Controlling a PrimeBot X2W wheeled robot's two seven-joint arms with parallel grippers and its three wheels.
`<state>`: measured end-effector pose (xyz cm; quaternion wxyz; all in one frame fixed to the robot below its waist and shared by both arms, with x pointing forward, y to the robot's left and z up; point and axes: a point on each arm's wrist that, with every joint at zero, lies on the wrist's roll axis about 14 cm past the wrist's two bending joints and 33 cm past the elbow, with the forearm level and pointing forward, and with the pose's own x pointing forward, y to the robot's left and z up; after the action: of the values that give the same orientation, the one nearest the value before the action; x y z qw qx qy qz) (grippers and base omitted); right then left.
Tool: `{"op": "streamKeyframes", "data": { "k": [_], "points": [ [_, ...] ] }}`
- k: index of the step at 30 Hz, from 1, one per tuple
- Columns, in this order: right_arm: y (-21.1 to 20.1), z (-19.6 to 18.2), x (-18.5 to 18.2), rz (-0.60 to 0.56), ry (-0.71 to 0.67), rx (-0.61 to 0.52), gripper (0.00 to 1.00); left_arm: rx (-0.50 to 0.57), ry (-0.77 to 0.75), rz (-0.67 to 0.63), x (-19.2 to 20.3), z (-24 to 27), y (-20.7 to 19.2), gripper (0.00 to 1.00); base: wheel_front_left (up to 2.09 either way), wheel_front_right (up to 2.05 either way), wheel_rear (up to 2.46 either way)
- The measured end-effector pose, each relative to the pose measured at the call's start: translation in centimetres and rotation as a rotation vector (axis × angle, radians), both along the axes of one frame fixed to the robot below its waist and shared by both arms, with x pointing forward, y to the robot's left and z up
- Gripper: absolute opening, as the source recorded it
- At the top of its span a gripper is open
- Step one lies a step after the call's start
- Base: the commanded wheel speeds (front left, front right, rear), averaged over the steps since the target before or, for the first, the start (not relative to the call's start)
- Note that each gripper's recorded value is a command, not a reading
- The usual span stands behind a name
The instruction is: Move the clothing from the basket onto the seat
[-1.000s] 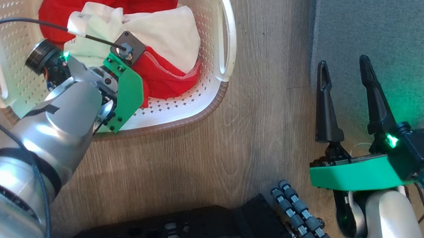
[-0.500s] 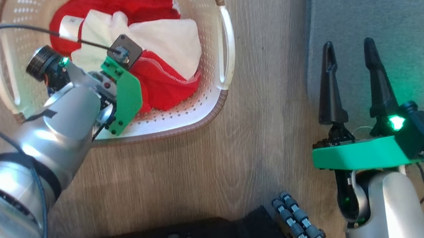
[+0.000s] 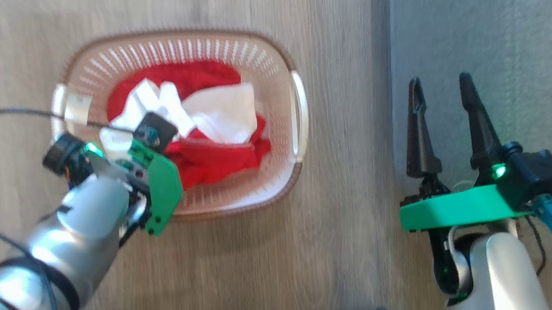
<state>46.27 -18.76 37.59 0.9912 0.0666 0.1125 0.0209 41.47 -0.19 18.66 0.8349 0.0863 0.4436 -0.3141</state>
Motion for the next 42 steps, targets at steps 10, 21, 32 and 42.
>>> {"op": "streamKeyframes", "data": {
  "k": [10, 21, 32, 42],
  "points": [
    [1.3, 4.5, -3.3, 0.020, -0.070, 0.013, 1.00, -0.085, -0.196, 0.122, -0.1, 8.3, 1.3, 0.00, 0.00, 0.00, 0.00],
    [2.8, 8.4, -7.5, 0.046, -0.156, 0.036, 1.00, -0.269, -0.562, 0.320, 2.6, 22.1, 2.1, 0.00, 0.00, 0.00, 0.00],
    [4.4, 10.8, -10.3, 0.090, -0.225, 0.049, 1.00, -0.392, -0.859, 0.440, 0.8, 32.2, 5.6, 0.00, 0.00, 0.00, 0.00],
    [5.1, 11.9, -11.0, 0.109, -0.260, 0.050, 1.00, -0.505, -1.037, 0.513, -0.3, 38.4, 8.0, 0.00, 0.00, 0.00, 0.00]
  ]
}}
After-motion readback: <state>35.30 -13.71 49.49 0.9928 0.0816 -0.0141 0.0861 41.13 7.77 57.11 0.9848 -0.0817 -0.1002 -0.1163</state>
